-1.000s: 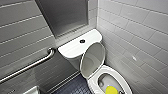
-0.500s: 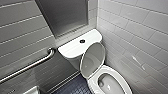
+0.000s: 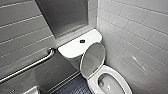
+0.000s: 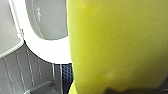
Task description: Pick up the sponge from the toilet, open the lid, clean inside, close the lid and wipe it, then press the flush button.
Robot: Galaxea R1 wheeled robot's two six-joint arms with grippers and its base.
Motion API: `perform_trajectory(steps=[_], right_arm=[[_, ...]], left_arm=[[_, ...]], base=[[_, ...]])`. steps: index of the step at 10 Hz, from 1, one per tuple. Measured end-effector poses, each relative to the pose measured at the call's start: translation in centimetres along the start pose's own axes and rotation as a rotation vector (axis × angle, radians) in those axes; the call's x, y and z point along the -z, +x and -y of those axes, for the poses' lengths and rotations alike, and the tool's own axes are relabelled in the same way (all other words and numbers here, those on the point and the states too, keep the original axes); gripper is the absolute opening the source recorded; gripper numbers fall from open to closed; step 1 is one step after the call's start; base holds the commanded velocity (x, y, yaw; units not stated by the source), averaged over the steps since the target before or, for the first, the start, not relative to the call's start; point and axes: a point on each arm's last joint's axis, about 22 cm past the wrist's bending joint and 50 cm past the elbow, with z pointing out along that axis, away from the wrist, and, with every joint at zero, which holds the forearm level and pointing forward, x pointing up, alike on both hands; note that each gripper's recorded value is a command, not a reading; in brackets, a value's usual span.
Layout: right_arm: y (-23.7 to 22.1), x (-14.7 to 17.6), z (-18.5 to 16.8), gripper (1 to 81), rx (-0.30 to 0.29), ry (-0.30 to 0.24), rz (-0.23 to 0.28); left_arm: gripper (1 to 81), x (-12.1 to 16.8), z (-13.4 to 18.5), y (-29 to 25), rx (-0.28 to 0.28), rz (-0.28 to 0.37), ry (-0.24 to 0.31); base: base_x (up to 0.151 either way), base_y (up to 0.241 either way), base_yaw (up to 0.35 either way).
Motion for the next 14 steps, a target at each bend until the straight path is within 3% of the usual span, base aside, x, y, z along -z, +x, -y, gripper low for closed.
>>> perform_trajectory(steps=[2, 4, 9, 11, 14], right_arm=[[-0.4, 0.7, 2.4, 1.0, -0.001, 0.044, -0.007], [2.0, 0.0, 5.7, 1.0, 0.04, 0.1, -0.051], [3.6, -5.1, 15.5, 1.0, 0.095, 0.268, -0.047], [3.2, -8.4, 17.2, 1.0, 0.095, 0.283, -0.016], [5.8, -12.7, 20.5, 1.0, 0.121, 0.293, -0.019]], left_arm=[[81.1, 0.0, 0.0, 0.0, -0.004, 0.0, 0.0], [81.1, 0.0, 0.0, 0.0, -0.003, 0.0, 0.0], [81.1, -0.1, 0.1, 0.8, -0.012, -0.008, 0.0], [81.1, 0.2, 0.4, 0.8, -0.012, -0.008, 0.005], [81.1, 0.2, 0.4, 0.8, -0.011, -0.008, 0.004]], base=[[0.0, 0.0, 0.0], [0.0, 0.0, 0.0], [0.0, 0.0, 0.0], [0.0, 0.0, 0.0], [0.0, 0.0, 0.0]])
